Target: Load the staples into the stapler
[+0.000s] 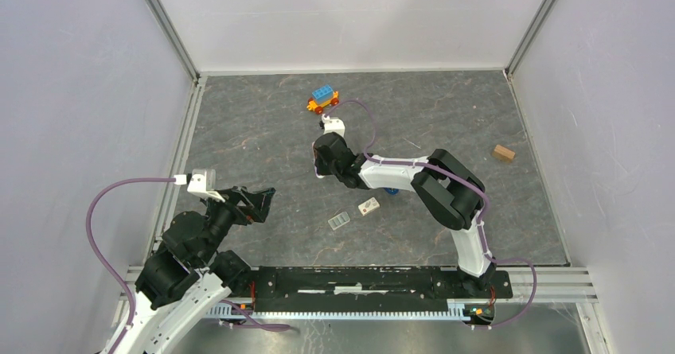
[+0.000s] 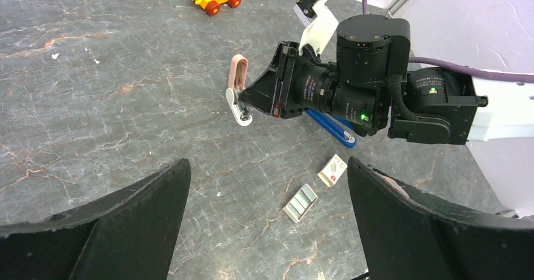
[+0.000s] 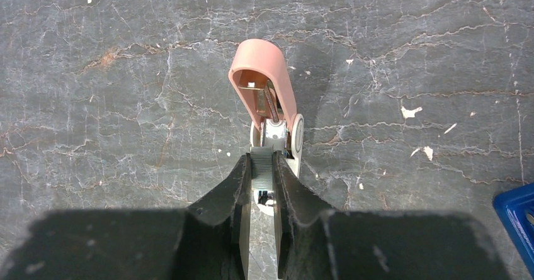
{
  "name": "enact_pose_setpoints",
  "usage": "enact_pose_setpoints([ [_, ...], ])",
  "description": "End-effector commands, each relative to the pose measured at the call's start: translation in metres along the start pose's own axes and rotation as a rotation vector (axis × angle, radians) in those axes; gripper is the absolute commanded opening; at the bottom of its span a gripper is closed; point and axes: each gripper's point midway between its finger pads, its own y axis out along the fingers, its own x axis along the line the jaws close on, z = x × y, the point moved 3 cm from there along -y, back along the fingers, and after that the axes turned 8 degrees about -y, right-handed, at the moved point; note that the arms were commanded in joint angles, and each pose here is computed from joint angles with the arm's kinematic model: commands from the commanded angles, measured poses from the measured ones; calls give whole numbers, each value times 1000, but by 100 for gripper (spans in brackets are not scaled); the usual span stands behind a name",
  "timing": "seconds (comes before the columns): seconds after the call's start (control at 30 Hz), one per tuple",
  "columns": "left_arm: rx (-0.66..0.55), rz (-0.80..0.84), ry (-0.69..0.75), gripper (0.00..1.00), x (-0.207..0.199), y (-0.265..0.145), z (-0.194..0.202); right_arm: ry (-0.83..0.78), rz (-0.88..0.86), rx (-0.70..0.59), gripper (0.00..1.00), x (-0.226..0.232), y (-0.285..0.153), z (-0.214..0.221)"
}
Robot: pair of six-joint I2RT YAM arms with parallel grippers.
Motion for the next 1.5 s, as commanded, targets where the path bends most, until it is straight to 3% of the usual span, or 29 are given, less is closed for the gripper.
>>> enact_pose_setpoints([
  [0.0,-20,3,45,100,1,1,-4,24,-22,-51,19,9,-5,-19],
  [1.47,-26,4,41,100,1,0,-5,-48,46,-9,21,-2,1,4],
])
